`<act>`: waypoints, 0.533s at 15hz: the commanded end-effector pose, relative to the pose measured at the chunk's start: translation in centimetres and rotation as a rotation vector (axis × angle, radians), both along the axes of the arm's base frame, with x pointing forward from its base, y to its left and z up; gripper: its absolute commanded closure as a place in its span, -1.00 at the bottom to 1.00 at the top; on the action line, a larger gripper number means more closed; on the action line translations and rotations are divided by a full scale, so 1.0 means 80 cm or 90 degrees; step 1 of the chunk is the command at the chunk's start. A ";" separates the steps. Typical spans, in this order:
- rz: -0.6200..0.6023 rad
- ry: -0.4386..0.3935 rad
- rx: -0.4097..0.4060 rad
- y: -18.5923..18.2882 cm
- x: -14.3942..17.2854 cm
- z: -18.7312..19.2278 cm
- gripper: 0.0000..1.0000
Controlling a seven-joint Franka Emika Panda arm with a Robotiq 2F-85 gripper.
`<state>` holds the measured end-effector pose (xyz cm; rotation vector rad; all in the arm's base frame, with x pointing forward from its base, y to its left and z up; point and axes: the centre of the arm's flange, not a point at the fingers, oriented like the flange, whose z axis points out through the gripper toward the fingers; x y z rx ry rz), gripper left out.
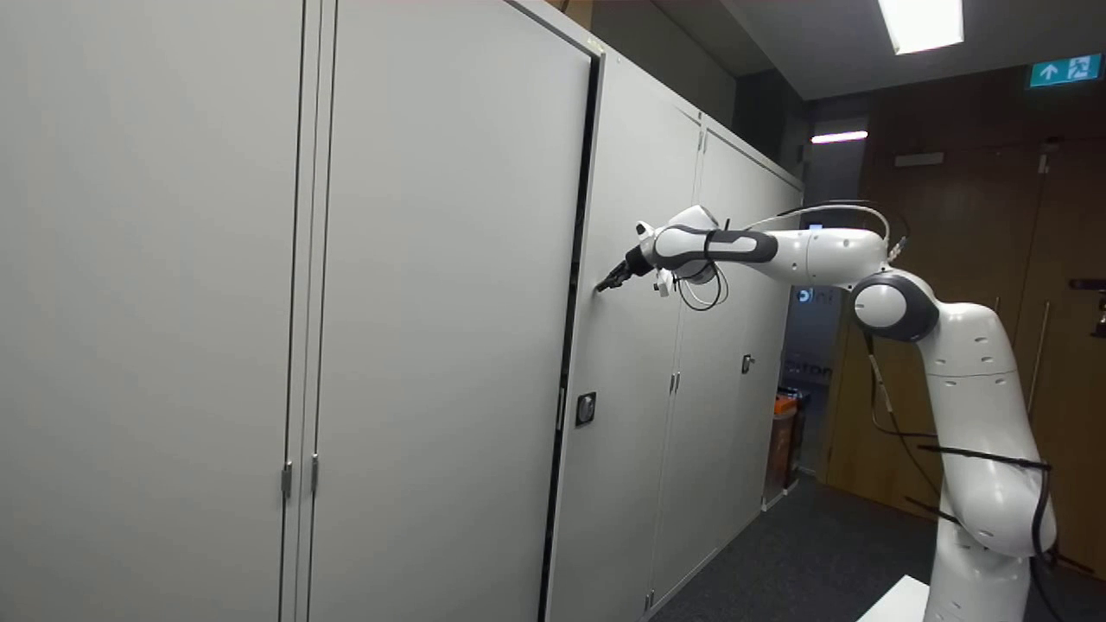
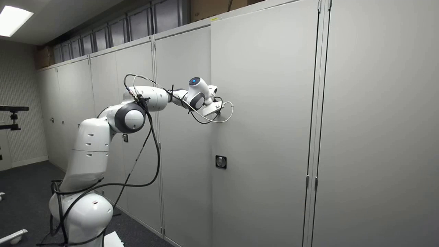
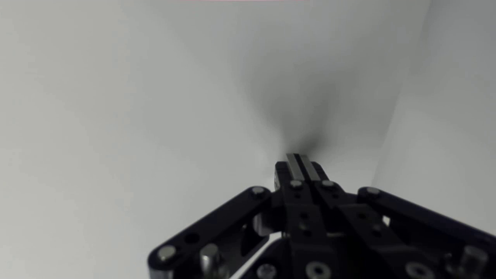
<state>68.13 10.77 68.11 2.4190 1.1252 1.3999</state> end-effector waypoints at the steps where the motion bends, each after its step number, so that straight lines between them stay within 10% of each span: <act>1: -0.003 0.008 -0.002 0.001 0.026 0.015 1.00; 8: 0.002 0.023 -0.011 0.006 0.044 0.014 1.00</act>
